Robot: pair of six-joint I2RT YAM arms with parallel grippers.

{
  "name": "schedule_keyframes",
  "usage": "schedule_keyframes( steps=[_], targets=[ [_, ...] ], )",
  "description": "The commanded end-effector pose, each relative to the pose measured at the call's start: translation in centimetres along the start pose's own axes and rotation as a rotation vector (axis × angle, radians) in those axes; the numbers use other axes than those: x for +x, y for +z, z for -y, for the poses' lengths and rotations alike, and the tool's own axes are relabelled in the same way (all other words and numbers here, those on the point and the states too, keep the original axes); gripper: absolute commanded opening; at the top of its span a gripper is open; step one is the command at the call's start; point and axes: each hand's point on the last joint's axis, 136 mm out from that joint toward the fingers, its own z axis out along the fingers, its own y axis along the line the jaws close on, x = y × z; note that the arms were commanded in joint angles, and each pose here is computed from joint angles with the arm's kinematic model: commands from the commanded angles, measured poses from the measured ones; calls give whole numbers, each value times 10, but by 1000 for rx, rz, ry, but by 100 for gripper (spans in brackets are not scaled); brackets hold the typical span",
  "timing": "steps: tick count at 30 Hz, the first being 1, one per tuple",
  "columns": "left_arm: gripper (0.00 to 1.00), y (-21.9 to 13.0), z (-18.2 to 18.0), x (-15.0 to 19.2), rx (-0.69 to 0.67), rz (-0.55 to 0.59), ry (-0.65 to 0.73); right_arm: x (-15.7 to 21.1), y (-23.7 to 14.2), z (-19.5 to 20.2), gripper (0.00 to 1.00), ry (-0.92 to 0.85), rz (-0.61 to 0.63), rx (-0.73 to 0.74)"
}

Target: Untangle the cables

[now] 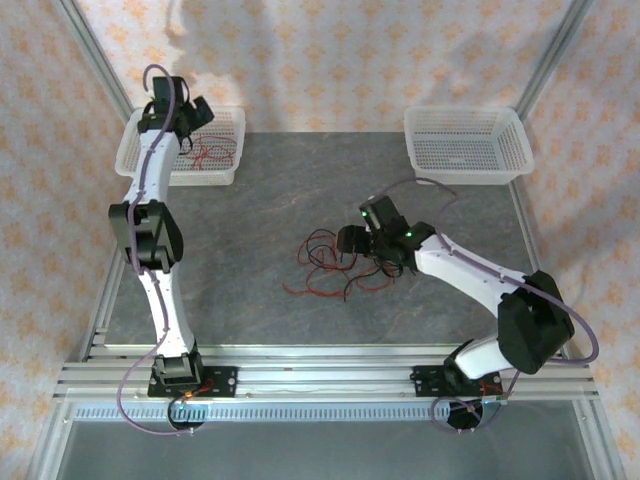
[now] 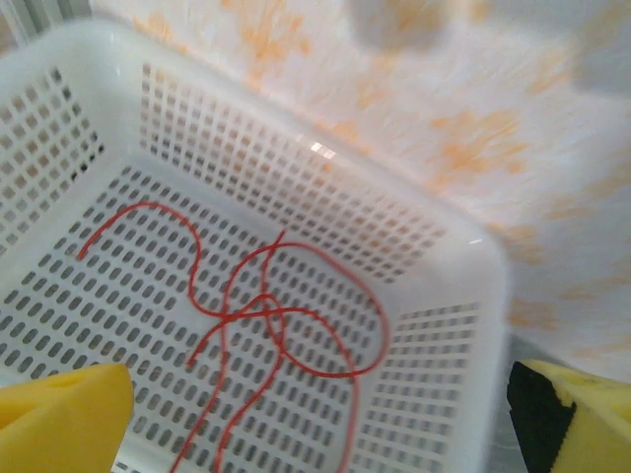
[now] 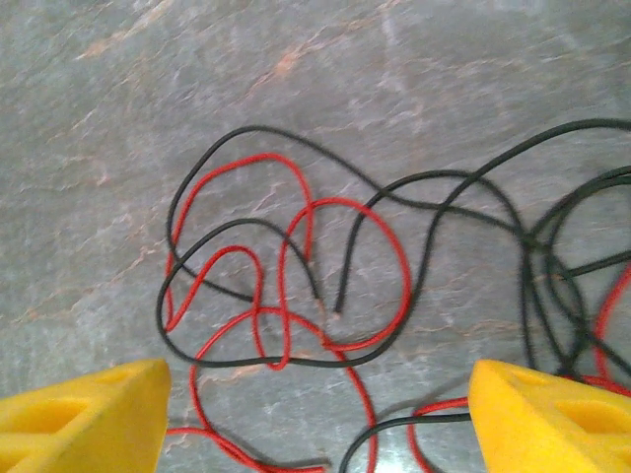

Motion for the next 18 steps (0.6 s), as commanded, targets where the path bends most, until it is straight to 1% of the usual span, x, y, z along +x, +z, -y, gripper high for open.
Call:
schedule_keyframes(
  steps=[1,5,9,10,11,12,18],
  targets=[
    [99,-28,15,-12,86,20,-36,-22,-18,31,79,33,56,123],
    [99,-49,24,-17,152,36,-48,-32,-19,59,78,34,73,215],
    [99,-73,34,-23,239,60,-65,-37,-14,80,78,20,66,293],
    [99,-73,35,-20,253,54,-67,-37,-13,84,78,15,62,310],
    [99,-93,41,-28,291,82,-71,-37,-10,89,77,10,57,328],
    [99,-102,45,-30,324,91,-76,-36,-8,92,77,2,48,343],
    [99,-150,64,-20,534,106,-137,-25,-5,103,71,-20,2,389]
  ],
)
